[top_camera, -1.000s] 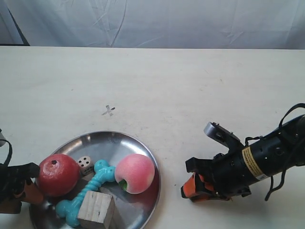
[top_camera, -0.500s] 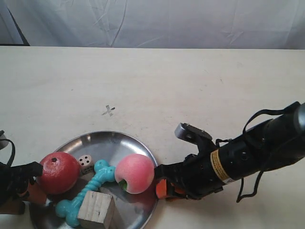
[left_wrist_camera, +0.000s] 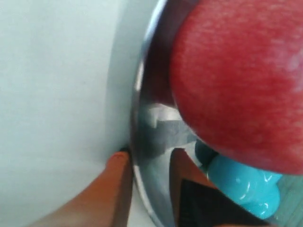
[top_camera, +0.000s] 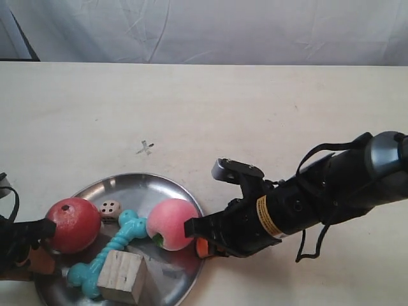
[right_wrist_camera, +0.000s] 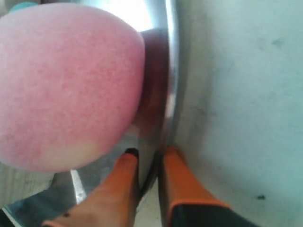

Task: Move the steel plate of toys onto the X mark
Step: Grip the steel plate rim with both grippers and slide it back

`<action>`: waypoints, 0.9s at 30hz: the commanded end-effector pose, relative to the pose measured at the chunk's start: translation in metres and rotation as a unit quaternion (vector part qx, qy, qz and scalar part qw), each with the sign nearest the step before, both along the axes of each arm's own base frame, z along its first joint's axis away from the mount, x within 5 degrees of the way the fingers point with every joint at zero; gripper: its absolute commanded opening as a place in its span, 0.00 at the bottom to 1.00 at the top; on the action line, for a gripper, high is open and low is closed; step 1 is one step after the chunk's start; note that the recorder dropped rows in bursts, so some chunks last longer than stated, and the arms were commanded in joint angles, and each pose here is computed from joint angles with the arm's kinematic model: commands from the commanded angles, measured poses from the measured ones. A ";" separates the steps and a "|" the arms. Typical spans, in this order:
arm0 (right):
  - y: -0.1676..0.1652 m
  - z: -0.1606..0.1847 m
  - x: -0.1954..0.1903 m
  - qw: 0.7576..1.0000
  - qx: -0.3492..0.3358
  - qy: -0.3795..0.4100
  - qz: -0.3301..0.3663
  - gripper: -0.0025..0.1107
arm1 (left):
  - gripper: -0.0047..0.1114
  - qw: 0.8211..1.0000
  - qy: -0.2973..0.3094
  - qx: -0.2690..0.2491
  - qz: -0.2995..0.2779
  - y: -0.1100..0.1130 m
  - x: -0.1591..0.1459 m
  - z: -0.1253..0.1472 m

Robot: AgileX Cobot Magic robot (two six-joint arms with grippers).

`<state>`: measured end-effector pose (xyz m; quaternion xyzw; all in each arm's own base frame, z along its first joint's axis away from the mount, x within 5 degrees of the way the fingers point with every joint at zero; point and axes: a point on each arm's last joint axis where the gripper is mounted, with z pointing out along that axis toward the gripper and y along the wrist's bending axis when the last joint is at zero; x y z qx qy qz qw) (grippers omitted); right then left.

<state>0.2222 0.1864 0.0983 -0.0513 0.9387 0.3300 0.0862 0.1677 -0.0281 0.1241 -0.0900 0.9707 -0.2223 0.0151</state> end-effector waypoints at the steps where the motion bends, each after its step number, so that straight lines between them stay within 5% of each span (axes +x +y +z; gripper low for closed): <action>1: 0.008 -0.007 -0.006 0.999 0.025 0.028 0.032 0.01 | 0.11 1.000 0.006 -0.030 0.004 -0.005 0.000 0.002; 3: 0.008 -0.011 -0.008 0.998 0.025 0.038 0.042 0.01 | 0.04 0.999 0.001 -0.038 0.000 -0.007 0.000 0.003; 17: 0.012 0.000 -0.005 0.997 0.038 0.032 0.058 0.01 | 0.04 0.996 -0.048 -0.074 -0.027 -0.011 0.022 0.020; 22: 0.026 0.025 0.025 0.996 0.064 -0.014 0.063 0.01 | 0.04 0.993 -0.110 -0.039 -0.003 -0.004 0.053 0.033; 27: 0.007 0.027 0.070 0.991 0.136 0.006 0.006 0.01 | 0.04 0.995 -0.078 -0.062 -0.002 -0.005 0.097 0.022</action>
